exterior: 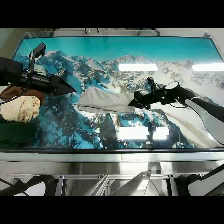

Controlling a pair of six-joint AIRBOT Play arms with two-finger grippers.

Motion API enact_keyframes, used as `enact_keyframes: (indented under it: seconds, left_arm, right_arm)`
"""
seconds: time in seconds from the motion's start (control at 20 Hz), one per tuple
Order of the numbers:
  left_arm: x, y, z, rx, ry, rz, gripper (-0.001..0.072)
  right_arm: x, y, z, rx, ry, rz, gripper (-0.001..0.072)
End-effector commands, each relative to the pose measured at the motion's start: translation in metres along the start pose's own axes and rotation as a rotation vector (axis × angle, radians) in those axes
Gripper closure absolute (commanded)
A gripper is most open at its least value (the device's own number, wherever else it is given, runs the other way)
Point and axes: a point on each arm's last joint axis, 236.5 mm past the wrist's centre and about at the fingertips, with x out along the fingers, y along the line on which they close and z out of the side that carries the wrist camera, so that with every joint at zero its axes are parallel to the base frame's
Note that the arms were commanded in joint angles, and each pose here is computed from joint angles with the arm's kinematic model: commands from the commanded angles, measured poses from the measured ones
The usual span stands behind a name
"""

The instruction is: Fold the shirts.

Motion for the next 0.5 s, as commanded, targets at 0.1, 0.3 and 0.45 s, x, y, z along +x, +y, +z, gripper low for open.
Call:
enact_keyframes:
  seconds: [0.1, 0.3, 0.45]
  left_arm:
    - [-0.005, -0.006, -0.002, 0.015, -0.001, 0.007, 0.0692]
    - [-0.005, -0.005, -0.003, 0.015, 0.000, 0.009, 0.0692]
    - [-0.005, -0.005, -0.002, 0.016, -0.003, 0.010, 0.0692]
  right_arm:
    - [-0.104, 0.006, 0.058, -0.051, -0.253, -0.032, 0.0700]
    - [-0.319, -0.116, 0.075, 0.203, -0.633, -0.419, 0.0700]
    - [-0.424, -0.210, -0.006, 0.436, -0.648, -0.663, 0.0700]
